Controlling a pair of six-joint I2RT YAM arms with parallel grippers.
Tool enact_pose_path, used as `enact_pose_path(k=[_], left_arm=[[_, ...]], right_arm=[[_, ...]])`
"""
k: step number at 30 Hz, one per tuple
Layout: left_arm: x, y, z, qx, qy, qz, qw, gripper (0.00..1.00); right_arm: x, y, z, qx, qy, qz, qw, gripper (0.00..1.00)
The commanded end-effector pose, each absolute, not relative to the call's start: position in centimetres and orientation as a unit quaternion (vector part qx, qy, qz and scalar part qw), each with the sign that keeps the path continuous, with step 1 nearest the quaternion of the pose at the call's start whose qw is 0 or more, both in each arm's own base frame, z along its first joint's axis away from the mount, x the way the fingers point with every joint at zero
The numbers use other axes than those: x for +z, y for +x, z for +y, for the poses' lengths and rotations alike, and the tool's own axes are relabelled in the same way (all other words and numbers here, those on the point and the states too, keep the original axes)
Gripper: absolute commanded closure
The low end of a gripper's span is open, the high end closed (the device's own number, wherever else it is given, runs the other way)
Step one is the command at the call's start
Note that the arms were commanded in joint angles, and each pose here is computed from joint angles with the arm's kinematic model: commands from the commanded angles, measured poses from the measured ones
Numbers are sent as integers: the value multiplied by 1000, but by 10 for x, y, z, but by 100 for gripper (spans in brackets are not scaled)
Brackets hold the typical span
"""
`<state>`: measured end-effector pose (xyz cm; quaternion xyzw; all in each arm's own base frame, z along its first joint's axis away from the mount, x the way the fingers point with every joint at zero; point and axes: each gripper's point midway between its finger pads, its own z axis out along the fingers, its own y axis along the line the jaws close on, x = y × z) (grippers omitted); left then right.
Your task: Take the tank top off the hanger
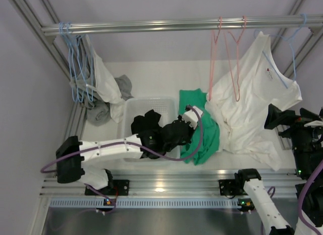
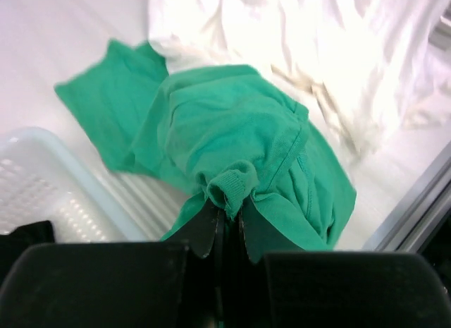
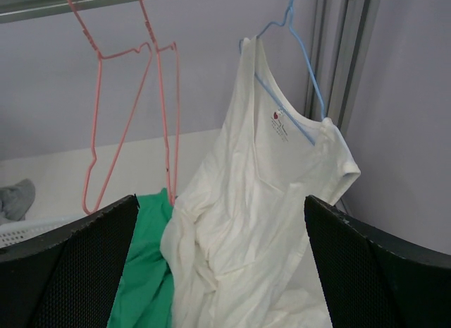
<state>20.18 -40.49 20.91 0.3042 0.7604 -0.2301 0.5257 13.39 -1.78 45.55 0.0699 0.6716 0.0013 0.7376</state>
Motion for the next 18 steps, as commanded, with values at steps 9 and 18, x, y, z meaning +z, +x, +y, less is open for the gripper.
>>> enact_pose_path(k=[9,18], left_arm=[[348,211,-372,-250,248,682,641,100],[447,223,-320,-198,188,650,709,100]], right_arm=[[465,133,-14,13,61,658,750,1],[465,135,-14,11,59,659,749,1]])
